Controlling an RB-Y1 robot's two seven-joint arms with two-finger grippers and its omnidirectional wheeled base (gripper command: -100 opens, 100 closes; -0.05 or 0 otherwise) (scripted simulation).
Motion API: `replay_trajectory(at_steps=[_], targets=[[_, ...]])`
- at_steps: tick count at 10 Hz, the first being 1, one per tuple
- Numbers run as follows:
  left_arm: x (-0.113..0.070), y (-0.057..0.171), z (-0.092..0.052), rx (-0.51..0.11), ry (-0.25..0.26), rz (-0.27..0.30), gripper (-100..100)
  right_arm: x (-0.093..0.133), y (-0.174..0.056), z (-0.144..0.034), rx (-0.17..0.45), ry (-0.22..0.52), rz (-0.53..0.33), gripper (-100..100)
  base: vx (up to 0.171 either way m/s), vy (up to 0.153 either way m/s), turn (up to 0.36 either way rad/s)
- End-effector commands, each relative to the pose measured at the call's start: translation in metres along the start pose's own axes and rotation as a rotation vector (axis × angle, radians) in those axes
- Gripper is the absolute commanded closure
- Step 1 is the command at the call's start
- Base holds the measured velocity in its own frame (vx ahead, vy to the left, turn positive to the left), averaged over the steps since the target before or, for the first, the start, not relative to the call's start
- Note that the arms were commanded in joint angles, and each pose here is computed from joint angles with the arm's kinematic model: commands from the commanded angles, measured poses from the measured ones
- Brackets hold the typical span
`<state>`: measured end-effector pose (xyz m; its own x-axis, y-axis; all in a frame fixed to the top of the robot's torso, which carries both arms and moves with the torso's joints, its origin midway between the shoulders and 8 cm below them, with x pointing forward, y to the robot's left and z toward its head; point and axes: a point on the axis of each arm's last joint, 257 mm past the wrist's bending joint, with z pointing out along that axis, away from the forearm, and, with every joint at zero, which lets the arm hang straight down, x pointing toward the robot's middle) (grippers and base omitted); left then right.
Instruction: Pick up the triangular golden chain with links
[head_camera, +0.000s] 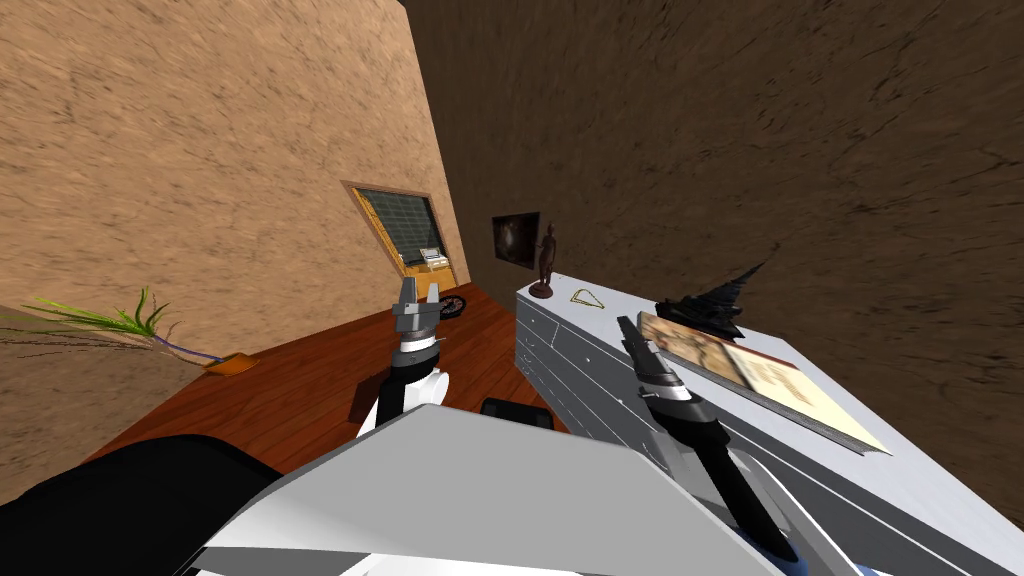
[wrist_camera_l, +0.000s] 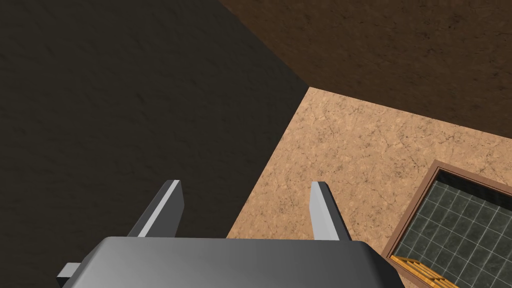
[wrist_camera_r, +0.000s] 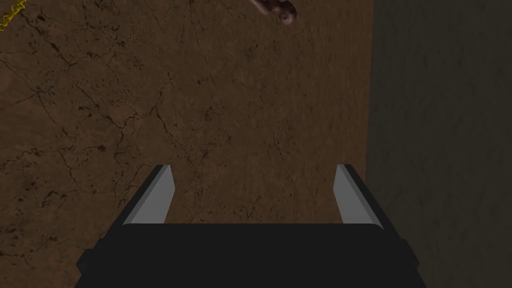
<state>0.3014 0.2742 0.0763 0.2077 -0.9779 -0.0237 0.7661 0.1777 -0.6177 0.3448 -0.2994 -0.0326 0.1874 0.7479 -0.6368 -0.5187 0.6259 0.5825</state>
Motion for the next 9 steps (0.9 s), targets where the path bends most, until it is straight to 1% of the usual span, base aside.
replay_trajectory(at_steps=[1,2,3,4,5,6,7,8,9], targets=[[0.0,0.0,0.0,0.0,0.0,0.0,0,0.001,-0.015,-0.008,0.016,0.051,-0.055,-100,0.005,0.076,-0.002],[0.0,0.0,0.0,0.0,0.0,0.0,0,0.002,-0.014,-0.007,0.009,0.066,-0.063,-100,0.009,0.061,-0.009],[0.0,0.0,0.0,0.0,0.0,0.0,0,0.002,-0.027,-0.016,0.026,0.108,-0.109,-100,0.003,0.063,-0.002],[0.0,0.0,0.0,0.0,0.0,0.0,0,0.003,-0.026,-0.015,0.019,0.124,-0.117,-100,0.001,0.059,-0.006],[0.0,0.0,0.0,0.0,0.0,0.0,0,0.003,-0.039,-0.025,0.036,0.165,-0.164,-100,0.009,0.077,-0.001],[0.0,0.0,0.0,0.0,0.0,0.0,0,0.004,-0.039,-0.024,0.027,0.185,-0.174,-100,0.013,0.066,-0.01],[0.0,0.0,0.0,0.0,0.0,0.0,0,0.002,-0.052,-0.034,0.045,0.226,-0.22,-100,0.01,0.074,0.002],[0.0,0.0,0.0,0.0,0.0,0.0,0,0.003,-0.051,-0.032,0.034,0.248,-0.231,-100,0.012,0.06,-0.006],[0.0,0.0,0.0,0.0,0.0,0.0,0,0.0,-0.065,-0.043,0.052,0.29,-0.278,-100,0.012,0.078,0.003]])
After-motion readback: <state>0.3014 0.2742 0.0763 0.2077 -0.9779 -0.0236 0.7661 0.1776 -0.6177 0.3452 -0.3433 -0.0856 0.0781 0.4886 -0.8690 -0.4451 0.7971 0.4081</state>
